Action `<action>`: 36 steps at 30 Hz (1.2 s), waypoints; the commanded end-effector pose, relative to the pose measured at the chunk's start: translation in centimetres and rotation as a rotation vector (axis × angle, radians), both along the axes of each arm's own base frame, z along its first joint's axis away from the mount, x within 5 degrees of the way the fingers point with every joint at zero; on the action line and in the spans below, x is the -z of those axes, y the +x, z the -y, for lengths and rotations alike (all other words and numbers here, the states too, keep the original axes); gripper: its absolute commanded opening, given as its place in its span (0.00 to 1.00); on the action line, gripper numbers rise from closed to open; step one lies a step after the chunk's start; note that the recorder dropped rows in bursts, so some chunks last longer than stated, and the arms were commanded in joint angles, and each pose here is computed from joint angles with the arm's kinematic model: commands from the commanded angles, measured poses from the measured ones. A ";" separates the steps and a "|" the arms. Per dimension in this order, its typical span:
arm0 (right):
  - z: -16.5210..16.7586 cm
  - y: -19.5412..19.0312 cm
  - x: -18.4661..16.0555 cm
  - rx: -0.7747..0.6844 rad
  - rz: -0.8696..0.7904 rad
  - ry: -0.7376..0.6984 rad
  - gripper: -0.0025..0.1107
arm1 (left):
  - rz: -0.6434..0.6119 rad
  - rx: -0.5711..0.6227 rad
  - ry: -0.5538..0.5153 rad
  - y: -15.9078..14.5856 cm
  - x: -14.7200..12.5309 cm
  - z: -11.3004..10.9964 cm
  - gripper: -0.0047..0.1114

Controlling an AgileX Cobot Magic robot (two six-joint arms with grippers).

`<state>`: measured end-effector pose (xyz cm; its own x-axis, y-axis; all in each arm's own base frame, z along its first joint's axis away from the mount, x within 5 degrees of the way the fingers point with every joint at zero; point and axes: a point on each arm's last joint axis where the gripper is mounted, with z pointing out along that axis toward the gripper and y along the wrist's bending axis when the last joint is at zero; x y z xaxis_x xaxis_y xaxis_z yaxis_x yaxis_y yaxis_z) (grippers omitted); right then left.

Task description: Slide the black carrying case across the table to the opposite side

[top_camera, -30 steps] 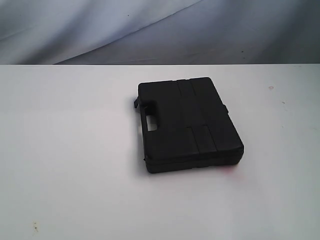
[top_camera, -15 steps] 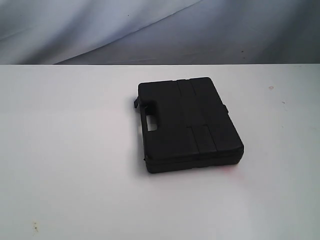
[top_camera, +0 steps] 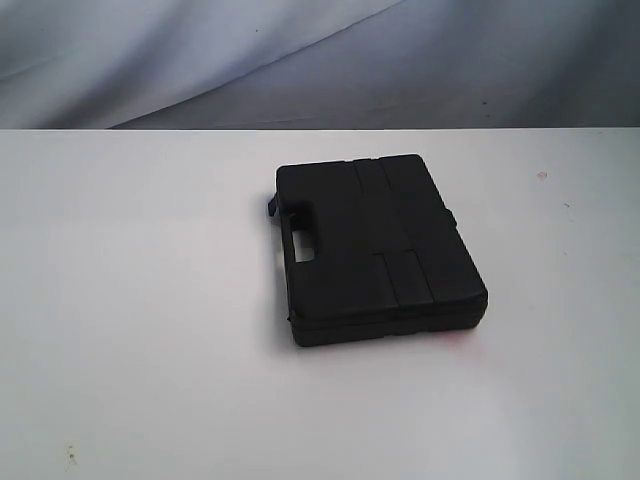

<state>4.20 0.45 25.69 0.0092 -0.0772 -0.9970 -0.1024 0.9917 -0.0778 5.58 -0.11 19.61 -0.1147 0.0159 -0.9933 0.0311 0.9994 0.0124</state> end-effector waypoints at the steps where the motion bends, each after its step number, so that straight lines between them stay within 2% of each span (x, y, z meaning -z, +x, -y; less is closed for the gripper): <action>1: 0.0 0.0 0.6 0.004 -0.052 0.007 0.02 | 0.005 -0.001 -0.002 0.0 0.1 0.0 0.04; 4: 0.0 -0.1 1.0 0.003 -0.099 0.002 0.02 | 0.005 -0.001 0.000 0.0 0.1 0.0 0.04; 36: -0.1 0.0 0.7 -0.005 -0.071 0.030 0.02 | 0.005 -0.001 0.000 0.0 0.1 0.0 0.04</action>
<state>4.16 0.56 24.97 -0.0722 -0.0555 -0.9958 -0.1181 0.9919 -0.0468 5.58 -0.11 19.61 -0.1147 0.0159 -0.9933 0.0311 0.9994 0.0124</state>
